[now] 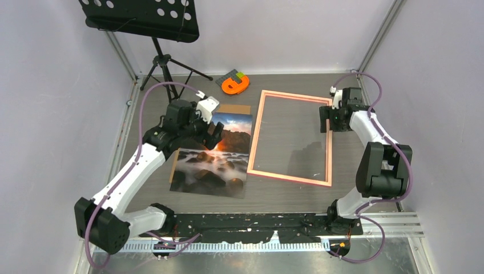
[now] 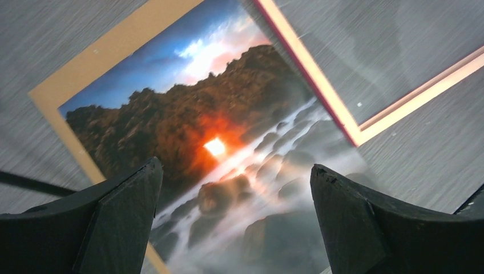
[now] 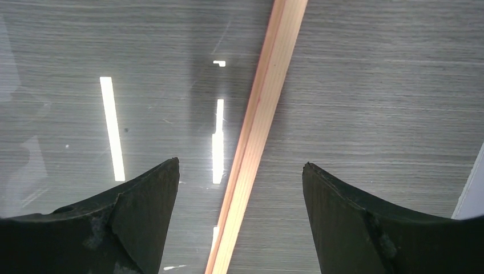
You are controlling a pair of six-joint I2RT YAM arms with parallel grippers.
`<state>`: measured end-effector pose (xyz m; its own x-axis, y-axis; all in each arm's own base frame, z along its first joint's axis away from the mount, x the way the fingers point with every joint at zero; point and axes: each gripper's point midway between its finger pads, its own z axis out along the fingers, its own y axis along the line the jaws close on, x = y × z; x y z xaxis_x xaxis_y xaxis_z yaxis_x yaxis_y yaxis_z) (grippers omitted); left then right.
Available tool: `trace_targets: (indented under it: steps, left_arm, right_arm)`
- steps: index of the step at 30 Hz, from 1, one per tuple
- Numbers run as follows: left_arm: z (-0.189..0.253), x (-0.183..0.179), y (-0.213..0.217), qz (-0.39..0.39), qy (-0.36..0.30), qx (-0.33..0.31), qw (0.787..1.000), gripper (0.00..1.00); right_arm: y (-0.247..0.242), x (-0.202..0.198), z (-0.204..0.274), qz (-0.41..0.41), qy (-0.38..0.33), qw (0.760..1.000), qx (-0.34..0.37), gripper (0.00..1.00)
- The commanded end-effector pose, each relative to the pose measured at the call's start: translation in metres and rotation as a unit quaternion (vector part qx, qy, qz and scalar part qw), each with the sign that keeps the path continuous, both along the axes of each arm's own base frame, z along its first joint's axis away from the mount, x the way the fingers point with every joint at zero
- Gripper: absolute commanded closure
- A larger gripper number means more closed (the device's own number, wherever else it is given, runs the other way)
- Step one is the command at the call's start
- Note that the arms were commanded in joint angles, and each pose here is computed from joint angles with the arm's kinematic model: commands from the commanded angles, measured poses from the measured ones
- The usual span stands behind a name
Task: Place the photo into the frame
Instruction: Move the photo frame to the center of the board.
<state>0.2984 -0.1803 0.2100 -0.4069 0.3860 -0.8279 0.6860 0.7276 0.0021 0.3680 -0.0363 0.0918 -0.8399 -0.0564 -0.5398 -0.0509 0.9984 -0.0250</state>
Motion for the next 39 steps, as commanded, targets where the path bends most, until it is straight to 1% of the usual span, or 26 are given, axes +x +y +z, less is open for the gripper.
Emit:
trace_targets:
  steps: [1, 5, 9, 11, 15, 22, 31, 36, 39]
  left_arm:
    - [0.008, 0.000, 0.025, 0.020, -0.058, 0.044, 0.997, 0.00]
    - [0.005, -0.007, 0.036, 0.031, -0.071, 0.056, 0.995, 0.00]
    - [-0.001, -0.016, 0.039, 0.030, -0.065, 0.058, 0.996, 0.00]
    - [-0.004, -0.018, 0.041, 0.033, -0.063, 0.061, 0.996, 0.00]
    - [-0.011, -0.020, 0.046, 0.042, -0.060, 0.067, 0.995, 0.01]
    - [-0.014, -0.018, 0.052, 0.055, -0.065, 0.075, 0.994, 0.01]
    - [-0.019, -0.015, 0.055, 0.065, -0.060, 0.079, 0.993, 0.01]
    - [-0.023, -0.012, 0.060, 0.076, -0.054, 0.085, 0.992, 0.01]
    - [-0.032, -0.011, 0.067, 0.086, -0.036, 0.096, 0.991, 0.00]
  right_arm:
    - [-0.010, 0.001, -0.014, 0.003, 0.016, 1.000, -0.005, 0.16]
    - [-0.014, 0.002, -0.028, 0.004, 0.034, 0.999, -0.003, 0.22]
    - [-0.018, 0.002, -0.042, 0.005, 0.052, 0.999, 0.002, 0.33]
    - [-0.018, 0.002, -0.047, 0.009, 0.059, 0.998, 0.004, 0.40]
    - [-0.019, 0.001, -0.055, 0.012, 0.068, 0.998, 0.005, 0.49]
    - [-0.025, 0.002, -0.060, 0.014, 0.076, 0.997, 0.010, 0.61]
    - [-0.033, 0.004, -0.063, 0.019, 0.081, 0.996, 0.023, 0.71]
    - [-0.032, 0.011, -0.064, 0.030, 0.082, 0.996, 0.030, 0.80]
    - [-0.034, 0.018, -0.061, 0.040, 0.078, 0.996, 0.026, 0.87]
